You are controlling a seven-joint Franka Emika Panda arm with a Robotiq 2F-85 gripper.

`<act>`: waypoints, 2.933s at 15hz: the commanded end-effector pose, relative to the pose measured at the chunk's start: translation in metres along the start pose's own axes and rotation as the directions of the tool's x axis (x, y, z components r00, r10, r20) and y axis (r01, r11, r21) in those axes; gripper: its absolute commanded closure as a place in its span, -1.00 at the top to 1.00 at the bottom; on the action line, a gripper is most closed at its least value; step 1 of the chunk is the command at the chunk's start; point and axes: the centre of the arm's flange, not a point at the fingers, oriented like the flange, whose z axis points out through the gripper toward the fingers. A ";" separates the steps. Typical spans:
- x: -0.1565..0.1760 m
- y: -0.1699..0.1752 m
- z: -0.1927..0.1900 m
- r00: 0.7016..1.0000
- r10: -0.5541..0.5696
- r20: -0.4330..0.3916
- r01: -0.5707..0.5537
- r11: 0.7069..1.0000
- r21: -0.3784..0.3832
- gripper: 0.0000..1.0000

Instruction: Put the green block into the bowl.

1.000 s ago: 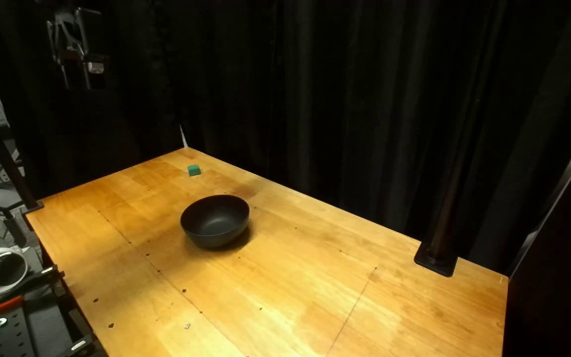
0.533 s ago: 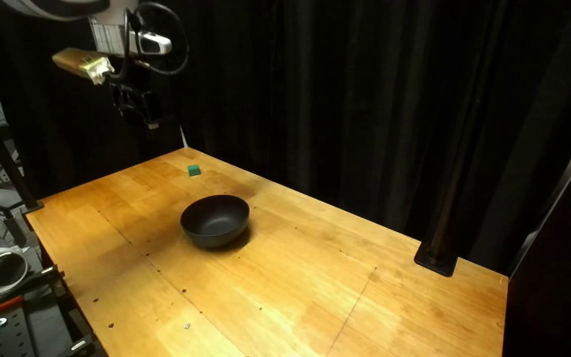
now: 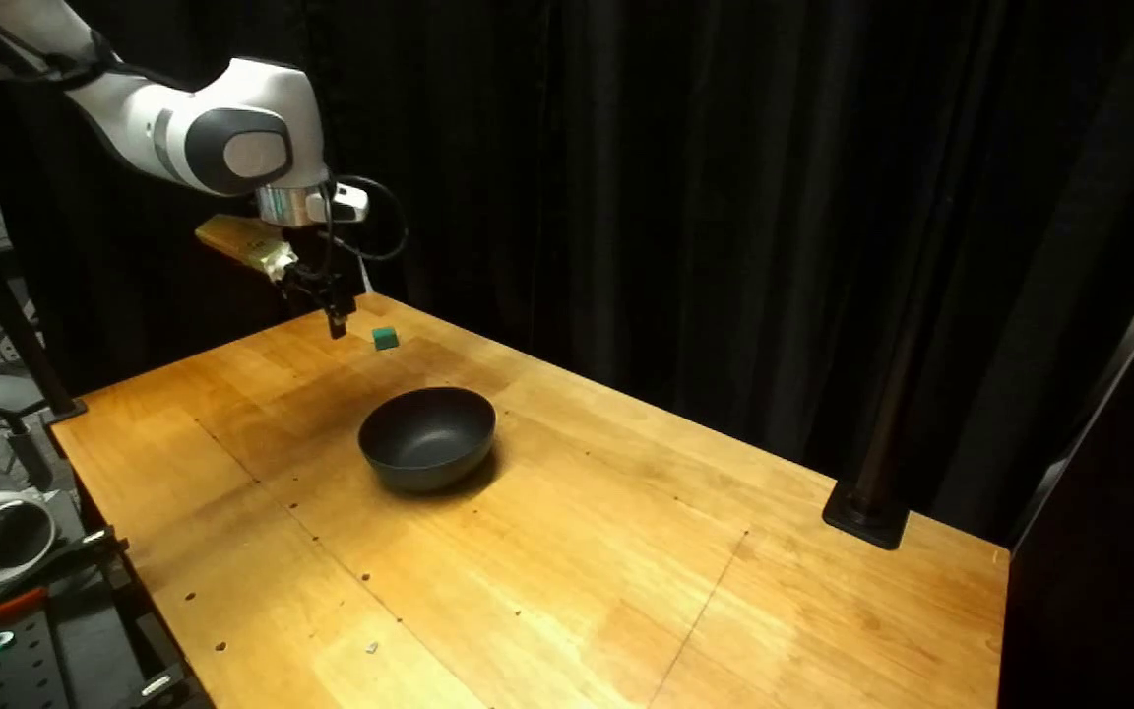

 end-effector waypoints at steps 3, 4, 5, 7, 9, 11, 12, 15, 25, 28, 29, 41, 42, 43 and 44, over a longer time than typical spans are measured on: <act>0.068 -0.031 0.061 0.995 0.031 -0.090 -0.032 0.999 -0.018 1.00; 0.075 -0.034 0.070 0.993 0.037 -0.110 -0.039 0.999 -0.017 1.00; 0.081 -0.037 0.078 0.990 0.045 -0.131 -0.048 0.999 -0.016 1.00; 0.091 -0.042 0.091 0.985 0.065 -0.157 -0.066 0.998 -0.003 1.00; 0.099 -0.047 0.101 0.983 0.078 -0.168 -0.077 0.997 0.011 1.00; 0.105 -0.052 0.109 0.980 0.084 -0.179 -0.082 0.996 0.019 1.00; 0.108 -0.055 0.112 0.979 0.084 -0.186 -0.081 0.996 0.020 1.00; 0.118 -0.064 0.120 0.975 0.091 -0.204 -0.085 0.996 0.035 1.00; 0.133 -0.077 0.137 0.954 0.127 -0.273 -0.130 0.991 0.006 0.32; 0.134 -0.075 0.134 0.950 0.139 -0.279 -0.147 0.989 -0.008 -0.14; 0.135 -0.074 0.132 0.949 0.142 -0.281 -0.151 0.988 -0.013 -0.28; 0.111 0.049 0.011 0.949 0.277 -0.152 -0.307 0.921 -0.238 -0.59; 0.105 0.065 0.001 0.947 0.300 -0.112 -0.319 0.915 -0.248 -0.59; 0.098 0.081 -0.008 0.941 0.331 -0.077 -0.339 0.902 -0.267 -0.59; 0.087 0.099 -0.013 0.931 0.362 -0.042 -0.359 0.893 -0.273 -0.59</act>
